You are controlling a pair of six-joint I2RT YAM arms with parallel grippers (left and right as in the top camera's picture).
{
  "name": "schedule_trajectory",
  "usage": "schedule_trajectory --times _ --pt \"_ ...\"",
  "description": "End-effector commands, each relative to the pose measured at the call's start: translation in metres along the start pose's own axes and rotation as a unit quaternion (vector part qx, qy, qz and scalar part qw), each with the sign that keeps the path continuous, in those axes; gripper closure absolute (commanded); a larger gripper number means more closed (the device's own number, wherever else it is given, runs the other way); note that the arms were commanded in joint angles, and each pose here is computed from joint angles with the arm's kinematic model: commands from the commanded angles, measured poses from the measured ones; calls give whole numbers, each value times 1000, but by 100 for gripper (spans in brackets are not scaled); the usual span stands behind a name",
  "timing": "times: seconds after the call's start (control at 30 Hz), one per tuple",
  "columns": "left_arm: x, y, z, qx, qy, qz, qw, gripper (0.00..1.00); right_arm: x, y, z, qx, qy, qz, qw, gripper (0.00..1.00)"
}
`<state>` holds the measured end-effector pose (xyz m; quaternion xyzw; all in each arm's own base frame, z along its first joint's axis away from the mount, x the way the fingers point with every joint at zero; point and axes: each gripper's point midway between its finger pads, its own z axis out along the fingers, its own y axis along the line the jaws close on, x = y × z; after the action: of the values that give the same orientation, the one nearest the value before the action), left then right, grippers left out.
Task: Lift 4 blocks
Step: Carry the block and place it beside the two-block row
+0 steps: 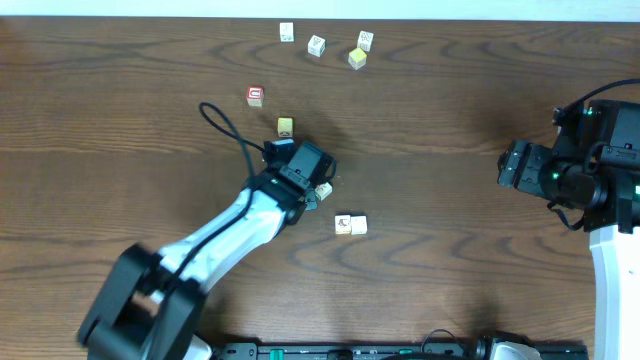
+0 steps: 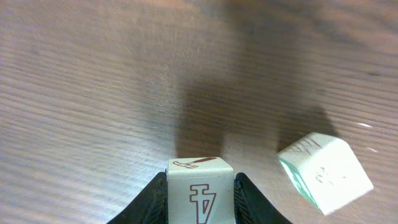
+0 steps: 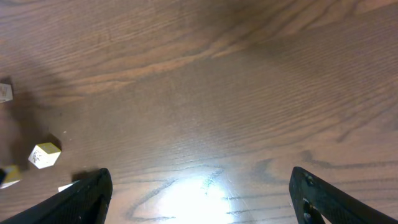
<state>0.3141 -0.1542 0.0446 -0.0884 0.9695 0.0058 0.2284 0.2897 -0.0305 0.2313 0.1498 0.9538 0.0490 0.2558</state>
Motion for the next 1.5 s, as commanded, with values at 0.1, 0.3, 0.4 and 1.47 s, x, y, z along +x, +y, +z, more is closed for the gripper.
schedule_trajectory --times 0.1,0.3,0.4,1.47 --pt "-19 -8 -52 51 -46 23 997 89 1 -1 0 -2 1 -4 1000 12" --pt "1 -29 -60 83 -33 54 995 92 2 -1 1 -2 3 -3 1000 12" --pt "17 -31 -55 80 -20 64 994 92 3 -1 2 -2 5 -3 1000 12" --pt "57 -62 -33 82 -9 77 994 93 13 3 13 -20 21 -1 1000 13"
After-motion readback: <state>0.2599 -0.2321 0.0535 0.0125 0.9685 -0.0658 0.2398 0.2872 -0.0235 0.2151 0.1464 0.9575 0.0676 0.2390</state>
